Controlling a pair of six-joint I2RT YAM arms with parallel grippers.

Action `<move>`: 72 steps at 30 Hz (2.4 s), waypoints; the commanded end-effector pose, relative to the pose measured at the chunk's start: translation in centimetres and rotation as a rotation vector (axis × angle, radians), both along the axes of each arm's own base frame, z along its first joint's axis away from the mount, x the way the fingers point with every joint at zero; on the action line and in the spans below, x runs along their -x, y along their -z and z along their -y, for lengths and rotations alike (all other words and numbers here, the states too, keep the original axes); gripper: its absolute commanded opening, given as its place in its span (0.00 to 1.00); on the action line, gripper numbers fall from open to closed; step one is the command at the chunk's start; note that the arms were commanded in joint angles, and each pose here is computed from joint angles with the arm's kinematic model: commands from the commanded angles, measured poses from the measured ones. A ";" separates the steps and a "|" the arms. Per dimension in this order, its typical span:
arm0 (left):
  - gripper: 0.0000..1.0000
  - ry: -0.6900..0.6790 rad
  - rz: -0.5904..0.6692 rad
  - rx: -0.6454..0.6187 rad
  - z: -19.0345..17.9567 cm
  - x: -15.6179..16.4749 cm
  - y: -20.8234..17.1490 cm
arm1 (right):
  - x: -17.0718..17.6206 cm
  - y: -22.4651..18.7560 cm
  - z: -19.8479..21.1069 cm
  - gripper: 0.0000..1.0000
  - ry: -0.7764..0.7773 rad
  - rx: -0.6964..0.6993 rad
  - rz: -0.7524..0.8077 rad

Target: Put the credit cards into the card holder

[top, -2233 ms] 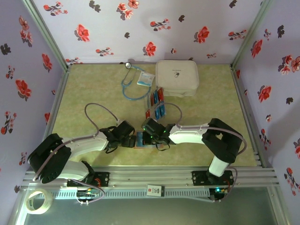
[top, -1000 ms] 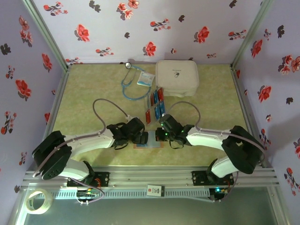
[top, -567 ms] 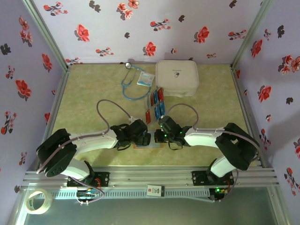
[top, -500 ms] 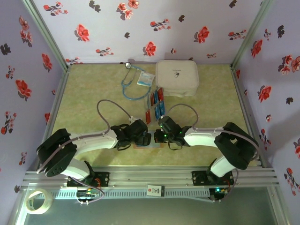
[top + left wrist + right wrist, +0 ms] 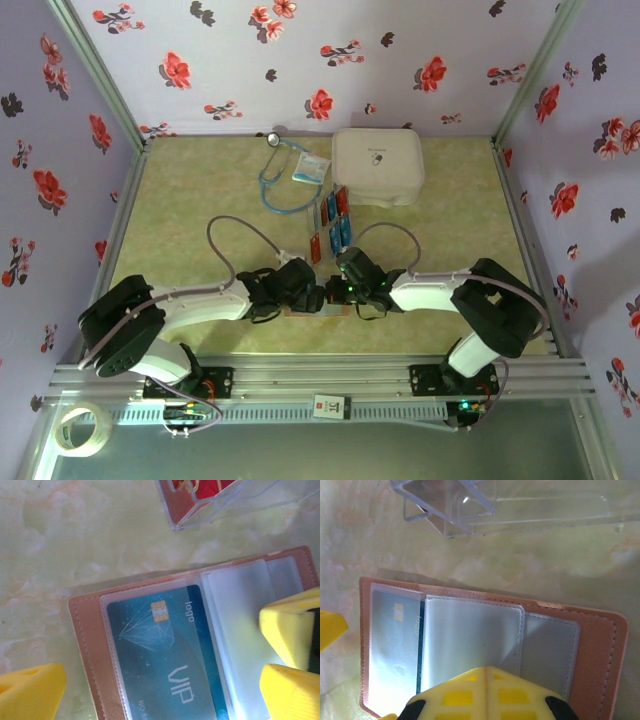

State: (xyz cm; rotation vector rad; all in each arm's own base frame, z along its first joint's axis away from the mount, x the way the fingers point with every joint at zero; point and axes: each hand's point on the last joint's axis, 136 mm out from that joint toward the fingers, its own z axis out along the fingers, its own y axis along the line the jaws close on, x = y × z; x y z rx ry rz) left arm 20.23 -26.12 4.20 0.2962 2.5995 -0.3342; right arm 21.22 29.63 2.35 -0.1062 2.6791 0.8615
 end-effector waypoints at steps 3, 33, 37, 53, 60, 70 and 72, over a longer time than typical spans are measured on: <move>1.00 -0.013 -0.019 -0.012 -0.6 0.7 1.3 | 0.0 0.3 0.4 0.00 0.021 0.000 -0.015; 1.00 -0.015 -0.003 0.003 -0.8 0.7 0.3 | -1.6 -3.5 1.9 0.00 -0.013 0.071 0.086; 1.00 -0.016 0.009 0.021 -0.5 0.5 -0.5 | -1.8 -2.9 1.7 0.00 -0.029 0.090 0.081; 1.00 0.003 0.010 0.031 0.4 0.5 -0.5 | -1.3 -0.5 0.2 0.00 -0.043 0.063 0.017; 1.00 0.008 0.012 0.032 0.5 0.5 -0.4 | -1.2 -0.7 0.2 0.00 -0.040 0.065 0.025; 1.00 0.008 0.011 0.034 0.6 0.6 -0.3 | -1.3 -3.0 1.0 0.00 -0.030 0.066 0.070; 1.00 0.009 0.012 0.035 0.6 0.6 -0.4 | -1.2 -3.4 1.4 0.00 -0.024 0.066 0.079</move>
